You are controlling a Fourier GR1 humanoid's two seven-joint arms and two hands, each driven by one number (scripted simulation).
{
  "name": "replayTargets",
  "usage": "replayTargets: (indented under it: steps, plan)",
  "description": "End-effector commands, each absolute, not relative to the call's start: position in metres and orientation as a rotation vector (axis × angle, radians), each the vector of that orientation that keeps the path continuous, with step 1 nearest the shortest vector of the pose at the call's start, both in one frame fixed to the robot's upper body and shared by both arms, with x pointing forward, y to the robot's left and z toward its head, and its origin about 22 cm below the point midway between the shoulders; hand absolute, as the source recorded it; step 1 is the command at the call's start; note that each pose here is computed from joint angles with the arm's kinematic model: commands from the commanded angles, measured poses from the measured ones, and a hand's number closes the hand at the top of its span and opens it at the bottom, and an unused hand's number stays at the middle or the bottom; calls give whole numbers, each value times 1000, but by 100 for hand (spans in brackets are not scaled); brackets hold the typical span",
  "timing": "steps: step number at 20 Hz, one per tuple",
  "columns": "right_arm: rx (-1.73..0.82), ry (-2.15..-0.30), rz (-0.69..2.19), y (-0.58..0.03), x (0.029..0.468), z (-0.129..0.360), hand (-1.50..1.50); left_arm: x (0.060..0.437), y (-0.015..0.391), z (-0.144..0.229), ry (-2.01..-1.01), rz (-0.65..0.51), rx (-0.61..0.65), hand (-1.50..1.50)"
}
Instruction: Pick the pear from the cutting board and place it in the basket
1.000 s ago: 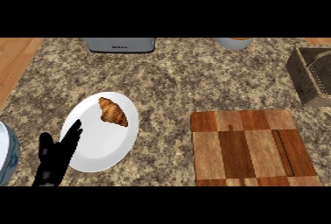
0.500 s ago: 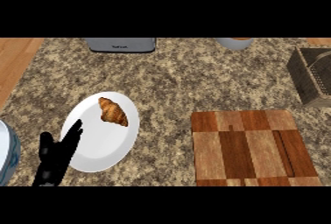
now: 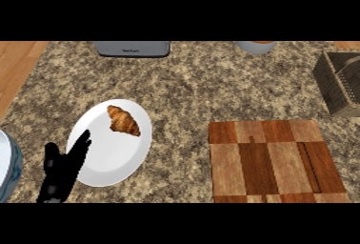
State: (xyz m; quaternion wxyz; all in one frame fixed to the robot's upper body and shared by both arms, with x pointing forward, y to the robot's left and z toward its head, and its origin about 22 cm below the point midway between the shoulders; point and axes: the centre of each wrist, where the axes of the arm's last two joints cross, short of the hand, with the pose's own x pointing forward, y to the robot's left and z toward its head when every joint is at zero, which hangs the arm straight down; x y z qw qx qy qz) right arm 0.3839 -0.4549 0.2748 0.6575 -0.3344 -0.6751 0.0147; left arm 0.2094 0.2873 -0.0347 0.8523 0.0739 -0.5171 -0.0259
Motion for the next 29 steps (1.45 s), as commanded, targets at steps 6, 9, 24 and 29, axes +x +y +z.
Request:
replayTargets:
  steps: [6, 9, 24, 29]
  plan:
    - [-1012, -1354, 190, -499, 362, 257, 150, 215, 296, -34, -1033, -73, 141, 0]
    - [-1064, -1385, 217, -516, 351, 250, -150, 198, 284, -42, -1049, -69, 128, 0]
    - [-1021, -1450, -102, -567, 303, 291, -150, 201, 281, -54, -1026, -53, 140, 0]
    - [-1056, -1442, -185, -599, 260, 290, -150, 213, 279, -42, -1040, -33, 136, 0]
